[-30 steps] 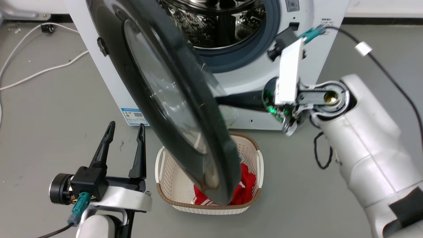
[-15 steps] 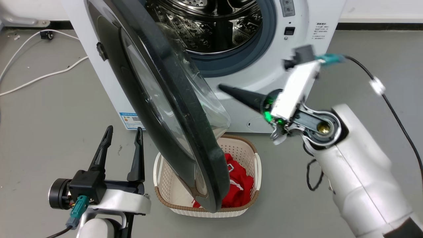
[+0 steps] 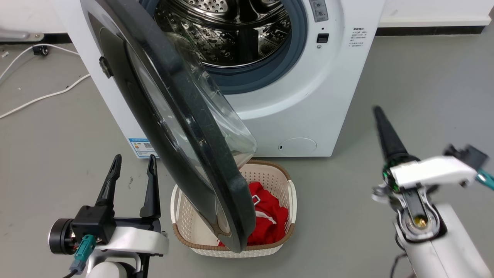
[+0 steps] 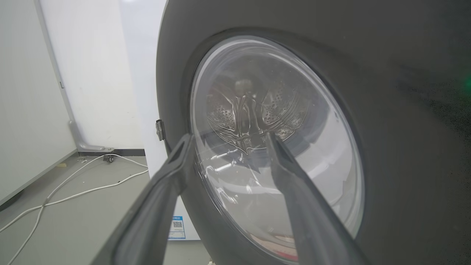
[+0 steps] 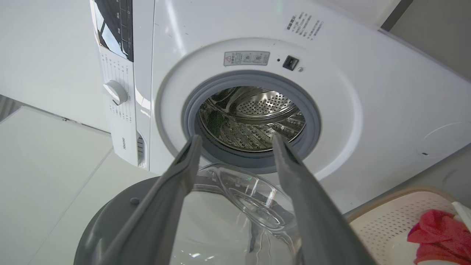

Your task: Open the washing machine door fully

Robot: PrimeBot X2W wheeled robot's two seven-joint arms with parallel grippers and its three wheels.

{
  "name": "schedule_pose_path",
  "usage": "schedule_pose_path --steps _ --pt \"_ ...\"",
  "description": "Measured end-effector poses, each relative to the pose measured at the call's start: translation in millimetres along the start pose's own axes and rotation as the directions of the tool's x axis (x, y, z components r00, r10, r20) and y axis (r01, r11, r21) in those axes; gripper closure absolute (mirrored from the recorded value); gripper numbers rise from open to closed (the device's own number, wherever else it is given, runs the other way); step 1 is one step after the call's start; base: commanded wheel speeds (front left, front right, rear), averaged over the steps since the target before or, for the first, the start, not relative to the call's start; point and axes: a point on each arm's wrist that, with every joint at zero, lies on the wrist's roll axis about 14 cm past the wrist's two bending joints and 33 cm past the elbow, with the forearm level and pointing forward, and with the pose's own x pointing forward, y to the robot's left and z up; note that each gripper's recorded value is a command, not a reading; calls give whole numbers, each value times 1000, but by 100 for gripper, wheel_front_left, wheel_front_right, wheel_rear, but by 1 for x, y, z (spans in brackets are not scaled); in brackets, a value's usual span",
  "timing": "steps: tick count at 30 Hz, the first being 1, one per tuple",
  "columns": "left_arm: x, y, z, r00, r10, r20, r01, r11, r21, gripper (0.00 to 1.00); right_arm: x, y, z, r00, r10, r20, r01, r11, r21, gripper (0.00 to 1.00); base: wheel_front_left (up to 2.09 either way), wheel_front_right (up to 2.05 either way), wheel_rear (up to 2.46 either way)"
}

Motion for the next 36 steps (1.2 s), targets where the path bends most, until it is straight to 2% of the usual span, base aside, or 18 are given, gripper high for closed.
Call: schedule_pose_path --steps 3,5,7,9,11,12,16,18,21,26,28,32,36 --pt "-1 0 0 1000 2 -2 -2 1000 -1 0 -21 -21 25 990 -41 135 55 993 -101 0 0 0 0" --pt "-2 1 0 1000 5 -1 -5 1000 -1 0 -34 -31 35 982 -54 181 88 979 -183 0 0 0 0" --pt "-3 1 2 1000 7 3 -7 1000 -1 0 -44 -36 47 976 -47 211 112 946 -305 0 0 0 0" --pt "-4 1 2 1000 9 4 -9 1000 -1 0 -52 -31 66 966 -18 259 129 899 -419 0 0 0 0" --pt "-4 1 3 1000 13 5 -13 1000 -1 0 -58 -14 88 947 51 317 139 825 -548 0 0 0 0" --pt "-4 1 3 1000 13 6 -13 1000 -2 0 -61 -4 94 939 88 332 145 776 -615 0 0 0 0" --pt "-5 1 3 1000 14 5 -14 1000 0 0 -72 35 95 926 221 307 152 524 -838 0 0 0 0" --pt "-5 1 3 1000 14 5 -14 1000 1 0 -76 49 88 924 263 276 148 422 -894 0 0 0 0" --pt "-6 2 4 1000 16 7 -16 1000 2 0 -83 52 74 936 270 225 136 313 -940 0 0 0 0" --pt "-7 2 5 1000 16 8 -16 1000 10 0 -94 41 57 958 231 173 112 255 -960 0 0 0 0" --pt "-8 2 5 1000 14 8 -14 1000 11 0 -98 32 51 966 202 160 104 261 -960 0 0 0 0" --pt "-8 0 4 1000 8 6 -8 1000 12 0 -106 10 43 980 134 148 103 296 -950 0 0 0 0" --pt "-7 -2 2 1000 -3 1 3 1000 13 0 -107 0 41 984 103 147 107 317 -942 0 0 0 0"
